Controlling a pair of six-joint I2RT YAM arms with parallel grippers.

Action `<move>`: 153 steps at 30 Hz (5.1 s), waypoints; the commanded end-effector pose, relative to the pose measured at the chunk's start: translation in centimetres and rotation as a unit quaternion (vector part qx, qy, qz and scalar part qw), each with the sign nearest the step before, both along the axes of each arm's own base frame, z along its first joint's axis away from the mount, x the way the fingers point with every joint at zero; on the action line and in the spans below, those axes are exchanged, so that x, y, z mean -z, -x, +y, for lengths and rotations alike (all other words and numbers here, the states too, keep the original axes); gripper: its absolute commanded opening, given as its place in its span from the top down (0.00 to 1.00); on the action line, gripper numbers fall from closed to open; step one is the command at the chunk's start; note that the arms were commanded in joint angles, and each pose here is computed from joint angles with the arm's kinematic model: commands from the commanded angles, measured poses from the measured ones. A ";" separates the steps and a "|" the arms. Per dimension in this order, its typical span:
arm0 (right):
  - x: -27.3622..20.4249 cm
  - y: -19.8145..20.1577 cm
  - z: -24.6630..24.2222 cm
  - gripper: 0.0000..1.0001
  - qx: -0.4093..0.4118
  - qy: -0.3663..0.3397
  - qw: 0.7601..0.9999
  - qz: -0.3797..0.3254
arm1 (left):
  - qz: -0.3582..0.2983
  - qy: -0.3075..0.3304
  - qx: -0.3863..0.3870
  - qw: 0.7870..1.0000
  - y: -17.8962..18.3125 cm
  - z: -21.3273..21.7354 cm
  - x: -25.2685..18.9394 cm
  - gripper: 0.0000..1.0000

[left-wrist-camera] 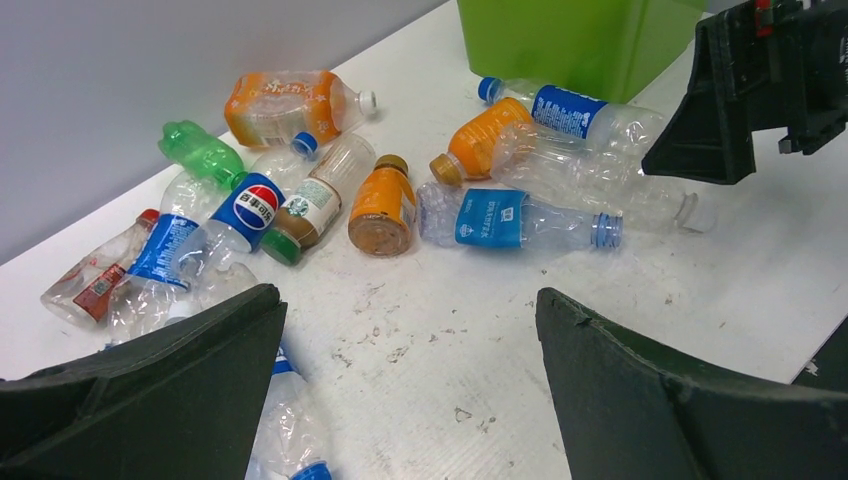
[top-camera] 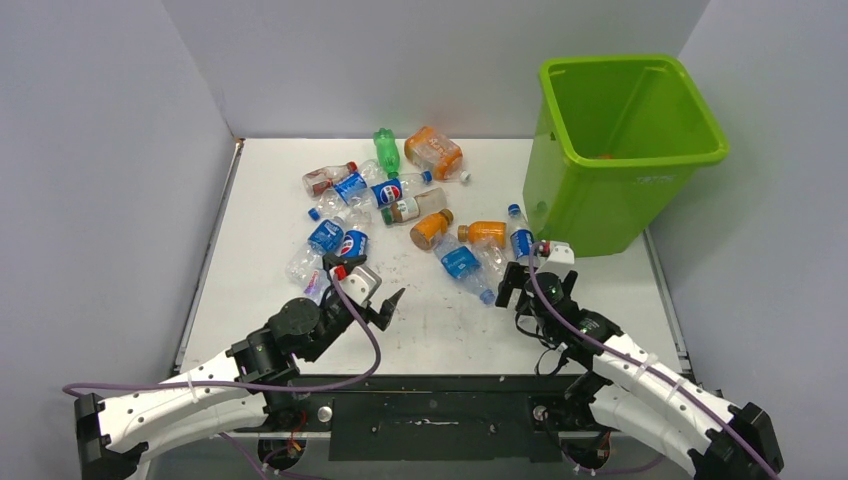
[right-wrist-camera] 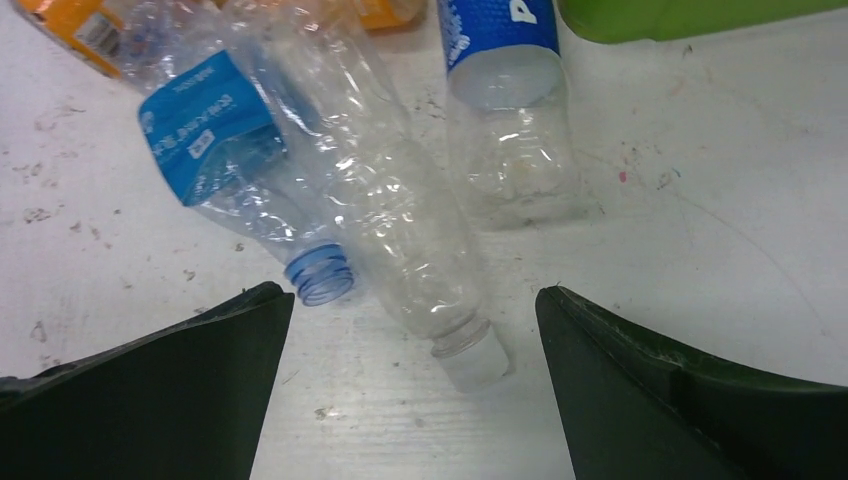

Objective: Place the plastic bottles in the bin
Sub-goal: Pick up the plastic bottle at the center of the board.

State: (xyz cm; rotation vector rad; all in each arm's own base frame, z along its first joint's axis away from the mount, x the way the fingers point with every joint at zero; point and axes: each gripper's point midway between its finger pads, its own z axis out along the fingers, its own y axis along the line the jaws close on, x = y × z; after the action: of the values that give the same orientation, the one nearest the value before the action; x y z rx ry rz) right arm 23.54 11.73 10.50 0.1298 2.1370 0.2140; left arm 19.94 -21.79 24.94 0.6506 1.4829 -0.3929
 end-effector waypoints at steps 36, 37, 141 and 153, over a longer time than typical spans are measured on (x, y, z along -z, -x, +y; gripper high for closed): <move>8.5 0.7 2.2 0.53 -0.024 -0.030 0.993 0.115 | -0.011 0.024 0.044 0.999 1.0 -1.2 -2.7 0.04; 8.4 0.7 2.2 0.57 -0.025 -0.030 0.993 0.115 | -0.011 0.025 0.043 0.999 1.0 -1.2 -2.7 0.04; -28.0 9.9 13.0 0.05 -0.397 -0.181 0.896 -0.081 | -0.238 -0.324 0.205 0.893 2.4 -6.2 -2.2 0.75; -32.2 6.4 10.9 0.10 -0.282 -0.272 0.887 -0.244 | 0.124 0.001 0.212 0.969 6.2 -9.0 -1.9 1.00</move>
State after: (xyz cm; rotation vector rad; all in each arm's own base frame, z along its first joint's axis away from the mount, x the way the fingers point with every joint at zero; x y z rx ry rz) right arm 14.48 20.35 42.59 -0.2600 1.5264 1.0965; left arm 15.34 -28.79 23.49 1.2242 1.4407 -0.4686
